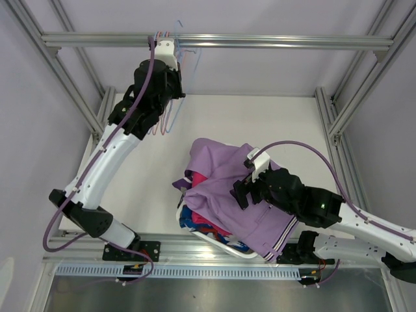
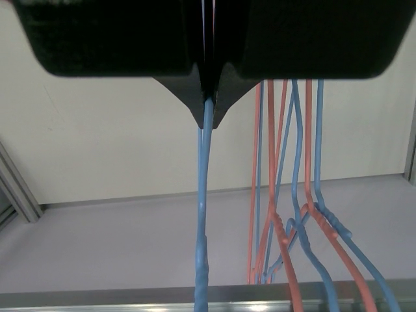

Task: Remove the trousers from the hanger
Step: Place the hanger at the clothesline.

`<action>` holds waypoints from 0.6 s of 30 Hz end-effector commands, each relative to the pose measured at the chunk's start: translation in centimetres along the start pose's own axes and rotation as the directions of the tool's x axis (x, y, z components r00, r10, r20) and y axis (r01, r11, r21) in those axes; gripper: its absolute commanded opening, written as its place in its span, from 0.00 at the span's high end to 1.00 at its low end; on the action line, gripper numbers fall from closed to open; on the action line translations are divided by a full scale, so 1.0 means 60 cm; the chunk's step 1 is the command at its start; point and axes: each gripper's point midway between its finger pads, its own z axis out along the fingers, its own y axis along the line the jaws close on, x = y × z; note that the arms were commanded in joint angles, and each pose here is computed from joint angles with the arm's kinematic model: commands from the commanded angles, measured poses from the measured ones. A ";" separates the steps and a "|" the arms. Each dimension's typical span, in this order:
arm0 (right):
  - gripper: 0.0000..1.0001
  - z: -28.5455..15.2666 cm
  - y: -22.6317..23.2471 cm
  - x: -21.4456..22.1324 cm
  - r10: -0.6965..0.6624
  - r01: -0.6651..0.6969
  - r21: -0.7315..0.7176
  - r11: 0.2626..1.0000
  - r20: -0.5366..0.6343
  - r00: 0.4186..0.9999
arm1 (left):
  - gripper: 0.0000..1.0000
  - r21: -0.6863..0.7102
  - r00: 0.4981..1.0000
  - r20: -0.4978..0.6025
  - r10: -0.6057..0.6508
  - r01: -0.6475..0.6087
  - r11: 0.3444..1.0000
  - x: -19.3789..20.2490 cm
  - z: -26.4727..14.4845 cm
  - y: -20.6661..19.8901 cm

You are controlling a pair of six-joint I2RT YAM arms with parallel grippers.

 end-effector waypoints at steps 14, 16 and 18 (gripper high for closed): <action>0.09 0.001 0.001 0.016 0.019 -0.019 -0.007 1.000 -0.026 0.999 | 1.00 -0.147 0.994 -0.092 -0.057 0.043 0.988 0.067 0.068 0.085; 0.09 0.001 0.001 0.014 0.022 -0.022 -0.006 1.000 -0.023 1.000 | 1.00 -0.144 0.992 -0.111 -0.064 0.048 0.988 0.083 0.069 0.084; 0.09 0.002 0.003 0.015 0.023 -0.023 -0.010 1.000 -0.022 0.999 | 1.00 -0.140 0.989 -0.125 -0.075 0.057 0.989 0.094 0.064 0.083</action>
